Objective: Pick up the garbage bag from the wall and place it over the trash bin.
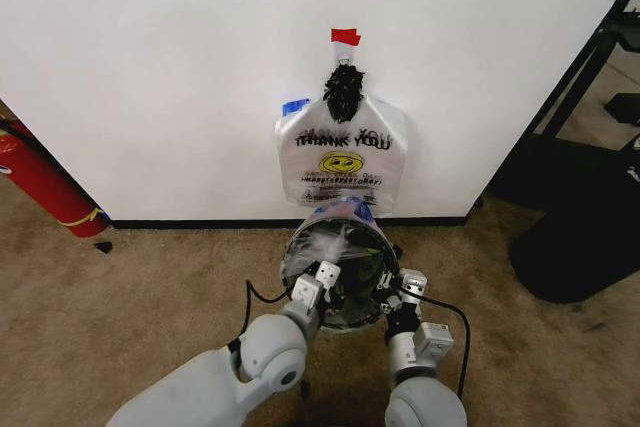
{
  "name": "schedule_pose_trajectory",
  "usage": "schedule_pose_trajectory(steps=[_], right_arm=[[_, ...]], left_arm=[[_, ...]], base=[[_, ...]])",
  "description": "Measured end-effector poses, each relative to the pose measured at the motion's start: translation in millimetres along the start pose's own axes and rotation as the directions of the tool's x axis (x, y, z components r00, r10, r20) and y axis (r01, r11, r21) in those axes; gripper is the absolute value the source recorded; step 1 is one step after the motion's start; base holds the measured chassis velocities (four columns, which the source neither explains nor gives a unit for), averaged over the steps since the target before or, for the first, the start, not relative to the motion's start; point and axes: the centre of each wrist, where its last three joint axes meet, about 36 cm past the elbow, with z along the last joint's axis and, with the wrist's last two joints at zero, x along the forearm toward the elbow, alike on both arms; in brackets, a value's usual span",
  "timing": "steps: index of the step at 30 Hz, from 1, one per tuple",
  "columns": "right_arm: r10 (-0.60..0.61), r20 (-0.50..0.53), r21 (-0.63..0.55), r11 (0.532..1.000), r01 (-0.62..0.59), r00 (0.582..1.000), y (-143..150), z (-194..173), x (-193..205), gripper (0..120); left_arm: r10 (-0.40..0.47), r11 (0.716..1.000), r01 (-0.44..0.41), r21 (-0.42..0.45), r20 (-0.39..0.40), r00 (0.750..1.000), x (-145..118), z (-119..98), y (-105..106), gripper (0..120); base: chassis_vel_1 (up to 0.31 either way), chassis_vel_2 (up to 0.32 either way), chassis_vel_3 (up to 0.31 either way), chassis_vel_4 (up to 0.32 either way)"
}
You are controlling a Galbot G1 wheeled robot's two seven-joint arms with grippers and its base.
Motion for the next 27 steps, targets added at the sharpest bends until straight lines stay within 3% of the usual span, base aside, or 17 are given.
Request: schedule_pose_trajectory(steps=[27], right_arm=[[-0.026,-0.023,-0.046,0.999,0.025,0.999,-2.9,-13.6,18.3,0]], left_arm=[[-0.064,0.998,0.065,0.015,-0.046,0.997,-58.5,-7.2,-2.7,0]], base=[[0.0,0.0,0.0,0.0]])
